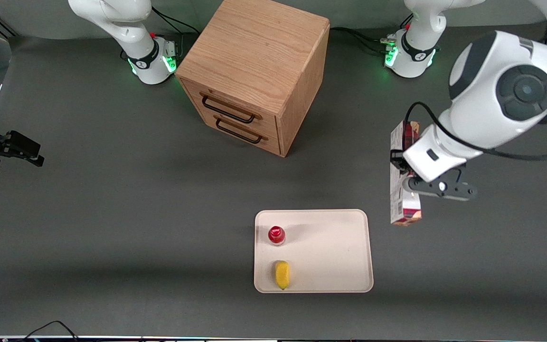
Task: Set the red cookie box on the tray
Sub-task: 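Lift the cookie box and carry it over the white tray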
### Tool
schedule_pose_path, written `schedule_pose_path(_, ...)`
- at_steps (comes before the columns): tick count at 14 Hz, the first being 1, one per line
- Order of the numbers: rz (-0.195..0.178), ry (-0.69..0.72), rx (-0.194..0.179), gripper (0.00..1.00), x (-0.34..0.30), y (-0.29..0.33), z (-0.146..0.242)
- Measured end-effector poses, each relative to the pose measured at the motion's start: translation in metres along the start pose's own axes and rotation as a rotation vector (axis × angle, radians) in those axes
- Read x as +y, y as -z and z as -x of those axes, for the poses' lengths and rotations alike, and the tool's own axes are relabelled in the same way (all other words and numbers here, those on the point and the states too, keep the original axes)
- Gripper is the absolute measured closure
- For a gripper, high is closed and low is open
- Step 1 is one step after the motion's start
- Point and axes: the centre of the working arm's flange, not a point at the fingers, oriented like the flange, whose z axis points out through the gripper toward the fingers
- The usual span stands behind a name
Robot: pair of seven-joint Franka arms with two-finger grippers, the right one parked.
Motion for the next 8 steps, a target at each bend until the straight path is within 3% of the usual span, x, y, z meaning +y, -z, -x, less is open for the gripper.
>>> schedule_pose_path(3, 0.021, 0.046, 0.027, 0.96, 0.012, -0.031, -0.049)
schedule_pose_path(5, 0.032, 0.067, 0.071, 0.96, 0.021, -0.071, -0.078)
schedule_pose_path(8, 0.000, 0.085, 0.093, 0.96, 0.020, -0.140, -0.106)
